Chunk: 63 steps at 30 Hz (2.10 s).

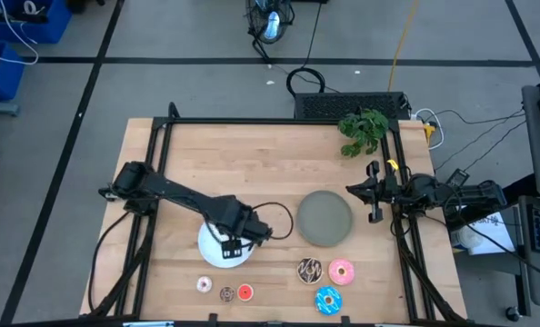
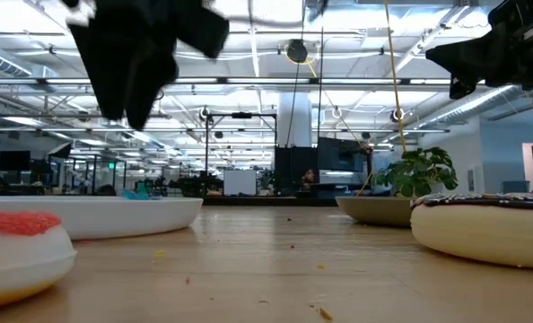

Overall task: Pick & Place donuts
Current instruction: Put the small white donut on the white plate

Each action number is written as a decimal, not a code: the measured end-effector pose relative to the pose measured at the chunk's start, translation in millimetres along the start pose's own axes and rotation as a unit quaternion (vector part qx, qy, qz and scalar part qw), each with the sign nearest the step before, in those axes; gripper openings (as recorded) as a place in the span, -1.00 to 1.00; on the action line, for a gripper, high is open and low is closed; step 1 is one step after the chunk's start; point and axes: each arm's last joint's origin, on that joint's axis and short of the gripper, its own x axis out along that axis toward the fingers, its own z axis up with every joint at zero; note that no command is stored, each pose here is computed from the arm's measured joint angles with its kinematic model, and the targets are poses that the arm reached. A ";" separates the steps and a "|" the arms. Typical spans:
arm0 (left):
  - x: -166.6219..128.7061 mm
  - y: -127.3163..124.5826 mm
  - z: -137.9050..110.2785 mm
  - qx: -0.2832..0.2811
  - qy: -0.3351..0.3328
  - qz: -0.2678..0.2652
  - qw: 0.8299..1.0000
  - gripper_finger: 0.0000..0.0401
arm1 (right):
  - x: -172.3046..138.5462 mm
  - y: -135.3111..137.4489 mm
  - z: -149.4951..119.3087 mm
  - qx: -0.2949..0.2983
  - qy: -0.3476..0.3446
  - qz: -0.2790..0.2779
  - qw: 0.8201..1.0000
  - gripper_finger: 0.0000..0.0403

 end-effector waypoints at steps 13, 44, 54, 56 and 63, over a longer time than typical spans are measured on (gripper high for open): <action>-56.5 -79.3 -51.8 0.077 -0.051 -0.033 0.995 -0.67 | 0.7 0.0 -0.2 -0.035 0.001 -0.001 0.999 -1.00; -54.2 -142.3 -129.2 -0.093 -0.095 -0.017 0.991 -0.74 | 0.6 0.0 -2.2 -0.009 0.011 -0.001 1.000 -1.00; -7.3 -136.0 -124.6 -0.161 -0.057 0.020 0.985 0.14 | 0.6 0.0 -2.2 -0.010 0.011 -0.001 1.000 -1.00; 1.3 -135.2 -120.6 -0.158 -0.054 0.013 0.986 0.32 | 0.6 0.0 -2.3 -0.011 0.012 -0.001 1.000 -1.00; 26.0 -140.9 -105.1 -0.081 -0.073 -0.053 0.993 0.72 | 0.6 0.0 -2.2 -0.011 0.012 -0.001 1.000 -1.00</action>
